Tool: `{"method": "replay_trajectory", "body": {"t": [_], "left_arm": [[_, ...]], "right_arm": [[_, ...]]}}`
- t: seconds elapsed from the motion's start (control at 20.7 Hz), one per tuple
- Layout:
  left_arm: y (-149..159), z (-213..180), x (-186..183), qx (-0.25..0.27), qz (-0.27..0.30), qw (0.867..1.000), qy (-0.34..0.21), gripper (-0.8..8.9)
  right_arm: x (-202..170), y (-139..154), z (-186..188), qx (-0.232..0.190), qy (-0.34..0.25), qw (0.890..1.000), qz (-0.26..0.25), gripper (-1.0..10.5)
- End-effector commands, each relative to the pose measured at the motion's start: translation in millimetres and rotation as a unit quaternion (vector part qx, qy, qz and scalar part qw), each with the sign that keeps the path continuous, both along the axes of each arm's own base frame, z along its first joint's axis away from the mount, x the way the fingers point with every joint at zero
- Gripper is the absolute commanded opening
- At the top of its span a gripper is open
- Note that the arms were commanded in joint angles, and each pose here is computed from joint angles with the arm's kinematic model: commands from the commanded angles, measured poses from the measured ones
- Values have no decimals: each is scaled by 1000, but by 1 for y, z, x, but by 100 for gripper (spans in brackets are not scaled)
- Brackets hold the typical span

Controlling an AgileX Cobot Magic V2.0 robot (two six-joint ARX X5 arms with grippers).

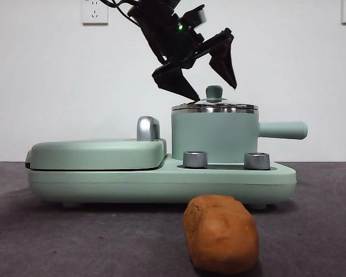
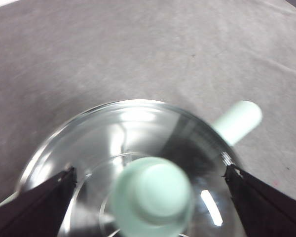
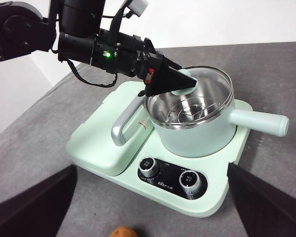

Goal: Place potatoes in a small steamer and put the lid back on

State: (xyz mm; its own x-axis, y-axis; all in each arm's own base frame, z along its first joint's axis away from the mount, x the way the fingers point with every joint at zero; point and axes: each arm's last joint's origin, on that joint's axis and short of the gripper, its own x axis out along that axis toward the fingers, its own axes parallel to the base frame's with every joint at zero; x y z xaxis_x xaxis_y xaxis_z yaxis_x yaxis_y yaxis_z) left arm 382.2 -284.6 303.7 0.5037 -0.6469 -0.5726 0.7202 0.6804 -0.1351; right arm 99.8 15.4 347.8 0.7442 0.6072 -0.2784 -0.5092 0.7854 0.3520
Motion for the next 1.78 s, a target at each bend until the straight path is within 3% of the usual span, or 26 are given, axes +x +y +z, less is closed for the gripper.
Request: {"method": "replay_trajectory", "body": {"t": [0.05,0.24,0.43,0.67,0.82,1.16,1.4,1.78], "left_arm": [[-10,0,-1,8,-20,1000,-19,357],[-14,-2,-5,23,-34,999,-18,299],[-13,-2,-5,23,-34,999,-18,133],[-14,1,-4,14,-33,999,-29,57],[-12,19,-4,6,-27,999,-29,58],[7,89,-14,-6,-19,998,-54,57],[48,117,-16,-4,13,998,-65,57],[107,134,-9,3,78,995,-60,57]], "right_arm": [[0,0,5,5,-5,1000,0,485],[0,0,5,7,-3,1000,-1,485],[0,0,5,13,1,1000,-3,485],[0,0,5,11,1,1000,-7,485],[1,-1,4,9,18,999,-32,485],[9,8,10,7,90,996,-6,485],[29,33,-1,-4,177,984,17,485],[52,105,-34,-107,261,958,54,485]]}}
